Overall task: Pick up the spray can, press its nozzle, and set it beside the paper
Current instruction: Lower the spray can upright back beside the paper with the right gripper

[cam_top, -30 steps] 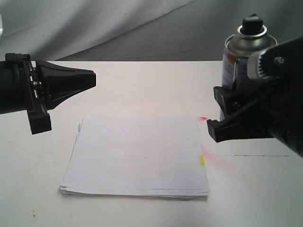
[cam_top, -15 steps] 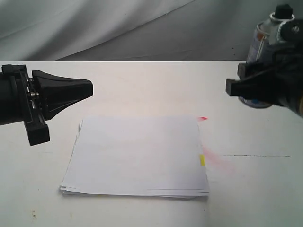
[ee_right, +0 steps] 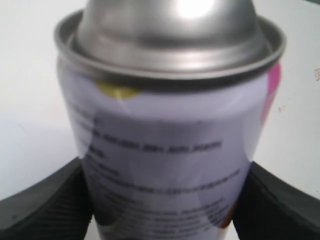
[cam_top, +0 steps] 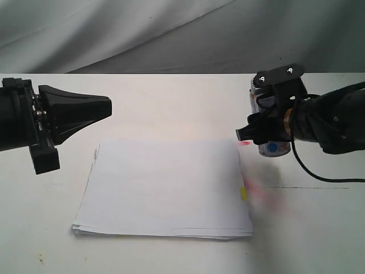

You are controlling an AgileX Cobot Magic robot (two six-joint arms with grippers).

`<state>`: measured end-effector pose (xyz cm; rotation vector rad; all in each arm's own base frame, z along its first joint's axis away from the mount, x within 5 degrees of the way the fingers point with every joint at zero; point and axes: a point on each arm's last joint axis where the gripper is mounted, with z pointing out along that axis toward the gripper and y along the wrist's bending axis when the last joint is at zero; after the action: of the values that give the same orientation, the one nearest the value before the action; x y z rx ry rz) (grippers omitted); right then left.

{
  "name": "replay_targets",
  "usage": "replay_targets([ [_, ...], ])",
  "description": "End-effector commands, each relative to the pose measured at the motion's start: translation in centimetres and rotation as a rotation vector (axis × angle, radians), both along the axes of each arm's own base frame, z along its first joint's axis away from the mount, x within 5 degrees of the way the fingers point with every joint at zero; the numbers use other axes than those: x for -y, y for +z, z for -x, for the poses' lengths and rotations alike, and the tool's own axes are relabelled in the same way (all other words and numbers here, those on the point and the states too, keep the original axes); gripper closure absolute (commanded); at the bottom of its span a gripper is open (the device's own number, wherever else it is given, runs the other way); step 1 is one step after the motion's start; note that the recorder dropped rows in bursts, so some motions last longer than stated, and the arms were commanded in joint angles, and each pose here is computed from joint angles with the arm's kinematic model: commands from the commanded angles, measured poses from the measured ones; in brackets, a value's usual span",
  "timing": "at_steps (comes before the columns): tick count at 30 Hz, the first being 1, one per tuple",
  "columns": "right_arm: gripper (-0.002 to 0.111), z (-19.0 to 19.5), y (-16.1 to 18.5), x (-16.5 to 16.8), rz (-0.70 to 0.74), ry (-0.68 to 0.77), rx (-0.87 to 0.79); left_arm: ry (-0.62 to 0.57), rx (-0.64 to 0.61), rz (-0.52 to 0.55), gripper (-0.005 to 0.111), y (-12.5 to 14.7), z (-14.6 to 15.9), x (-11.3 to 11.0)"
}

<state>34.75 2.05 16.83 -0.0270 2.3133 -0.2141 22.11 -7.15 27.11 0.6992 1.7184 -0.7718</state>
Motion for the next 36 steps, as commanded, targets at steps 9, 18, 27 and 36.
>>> replay_targets([
  [9,0.108,-1.6,0.6,-0.1,0.010,0.010,0.035,0.015,-0.001,0.019,0.107,0.2,0.0,-0.1],
  [18,0.108,-1.5,0.4,-0.9,-0.060,0.074,0.012,0.014,0.003,0.016,0.107,0.2,0.0,-0.1],
  [27,0.108,-1.1,2.6,3.0,-0.195,0.029,0.062,0.015,0.002,0.017,0.107,0.2,0.0,-0.1],
  [36,0.108,-1.0,3.8,1.6,-0.153,0.281,0.271,0.014,0.005,0.014,0.107,0.2,0.0,-0.1],
])
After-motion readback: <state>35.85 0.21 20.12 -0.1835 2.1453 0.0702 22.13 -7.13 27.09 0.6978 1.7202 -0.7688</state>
